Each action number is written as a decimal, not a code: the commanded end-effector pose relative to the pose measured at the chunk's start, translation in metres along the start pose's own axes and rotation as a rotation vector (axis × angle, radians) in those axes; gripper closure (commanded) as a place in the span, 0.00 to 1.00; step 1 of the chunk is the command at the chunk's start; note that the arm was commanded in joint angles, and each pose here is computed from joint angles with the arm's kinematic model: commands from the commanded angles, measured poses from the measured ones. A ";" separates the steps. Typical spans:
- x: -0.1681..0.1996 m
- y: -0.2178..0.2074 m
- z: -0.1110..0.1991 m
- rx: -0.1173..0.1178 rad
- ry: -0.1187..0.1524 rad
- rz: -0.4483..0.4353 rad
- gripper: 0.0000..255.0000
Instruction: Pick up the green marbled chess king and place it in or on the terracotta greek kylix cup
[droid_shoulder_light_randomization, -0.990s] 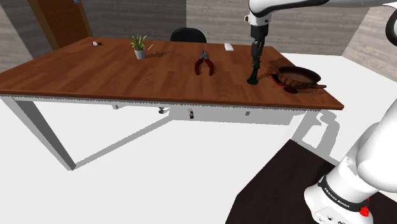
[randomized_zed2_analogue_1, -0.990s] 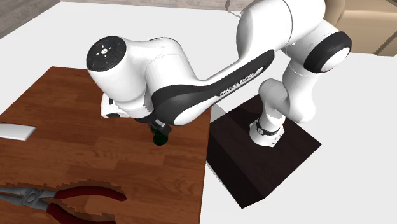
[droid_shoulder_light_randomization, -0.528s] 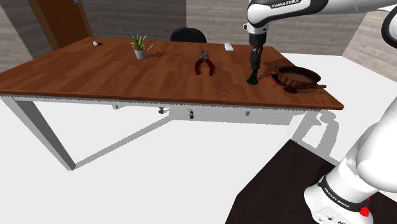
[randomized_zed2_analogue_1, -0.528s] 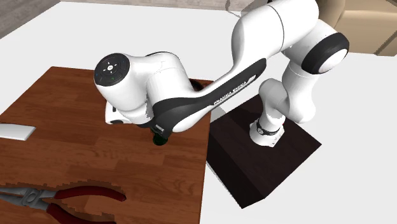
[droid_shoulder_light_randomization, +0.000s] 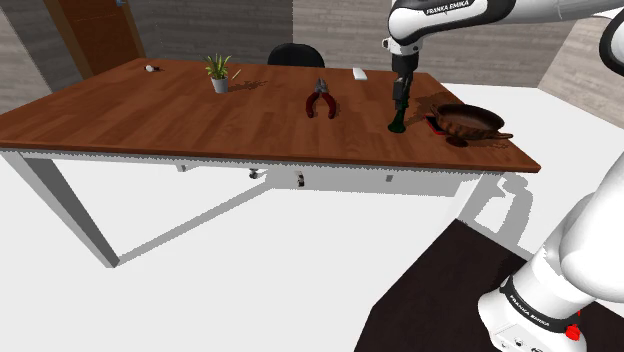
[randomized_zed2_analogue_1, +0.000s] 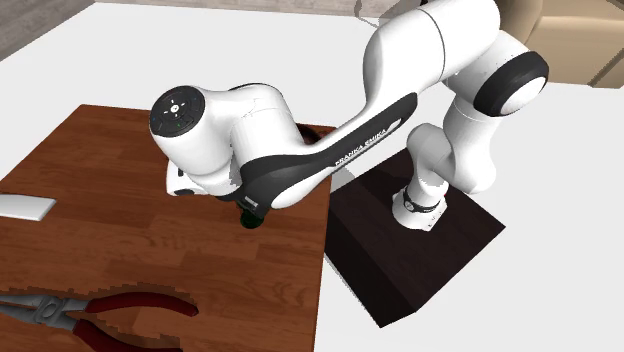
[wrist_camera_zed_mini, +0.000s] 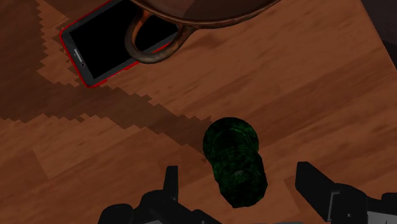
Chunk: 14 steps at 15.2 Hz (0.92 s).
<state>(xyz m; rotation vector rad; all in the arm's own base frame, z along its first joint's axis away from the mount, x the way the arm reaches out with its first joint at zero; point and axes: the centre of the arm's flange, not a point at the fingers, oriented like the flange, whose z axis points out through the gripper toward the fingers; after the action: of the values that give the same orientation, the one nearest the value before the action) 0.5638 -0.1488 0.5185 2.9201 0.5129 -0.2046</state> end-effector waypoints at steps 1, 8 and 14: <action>0.000 0.000 0.000 0.000 0.000 0.000 1.00; 0.000 0.000 0.000 0.000 0.000 0.000 1.00; -0.003 0.003 -0.021 0.000 0.000 0.000 1.00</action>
<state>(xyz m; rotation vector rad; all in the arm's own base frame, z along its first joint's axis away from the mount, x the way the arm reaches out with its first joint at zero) 0.5629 -0.1490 0.5344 2.9200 0.5131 -0.2044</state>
